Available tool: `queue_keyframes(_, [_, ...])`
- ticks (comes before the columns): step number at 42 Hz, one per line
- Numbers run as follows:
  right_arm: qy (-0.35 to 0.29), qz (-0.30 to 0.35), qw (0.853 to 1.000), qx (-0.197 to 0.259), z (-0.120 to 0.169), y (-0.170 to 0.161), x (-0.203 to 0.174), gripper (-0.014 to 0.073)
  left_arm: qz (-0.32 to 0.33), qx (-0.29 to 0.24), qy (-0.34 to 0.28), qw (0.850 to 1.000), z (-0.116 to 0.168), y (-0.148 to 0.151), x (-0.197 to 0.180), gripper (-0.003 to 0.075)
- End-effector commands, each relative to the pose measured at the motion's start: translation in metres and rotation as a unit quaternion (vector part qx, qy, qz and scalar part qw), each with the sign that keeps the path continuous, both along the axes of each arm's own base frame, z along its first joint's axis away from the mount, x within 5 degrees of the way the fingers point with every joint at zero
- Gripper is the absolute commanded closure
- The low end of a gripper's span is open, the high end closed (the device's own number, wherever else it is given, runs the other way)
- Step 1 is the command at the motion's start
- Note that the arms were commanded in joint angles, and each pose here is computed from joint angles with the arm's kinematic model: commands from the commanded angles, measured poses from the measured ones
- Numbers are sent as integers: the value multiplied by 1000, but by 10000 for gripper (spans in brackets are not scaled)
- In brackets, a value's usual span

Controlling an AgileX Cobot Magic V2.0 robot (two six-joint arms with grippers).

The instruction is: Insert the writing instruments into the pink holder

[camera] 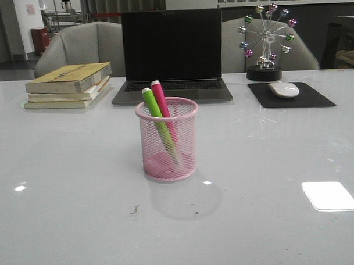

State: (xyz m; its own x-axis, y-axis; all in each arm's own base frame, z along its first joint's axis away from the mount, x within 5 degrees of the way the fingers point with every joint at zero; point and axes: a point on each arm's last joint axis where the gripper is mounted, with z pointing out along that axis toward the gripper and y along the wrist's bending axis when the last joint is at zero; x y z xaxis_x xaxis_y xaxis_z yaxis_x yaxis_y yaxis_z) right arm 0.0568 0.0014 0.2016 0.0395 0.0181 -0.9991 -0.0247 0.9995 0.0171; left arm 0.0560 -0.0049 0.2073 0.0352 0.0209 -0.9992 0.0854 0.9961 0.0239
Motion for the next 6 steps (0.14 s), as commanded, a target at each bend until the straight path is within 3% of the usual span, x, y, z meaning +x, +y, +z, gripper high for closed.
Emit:
queue_keyframes(1, [-62, -4, 998, -3, 12, -1, -3, 538, -2, -9, -48, 999, 7, 0, -2, 629])
queue_keyframes(6, [-62, -5, 998, -3, 12, -1, -3, 538, -2, -9, -48, 999, 7, 0, -2, 629])
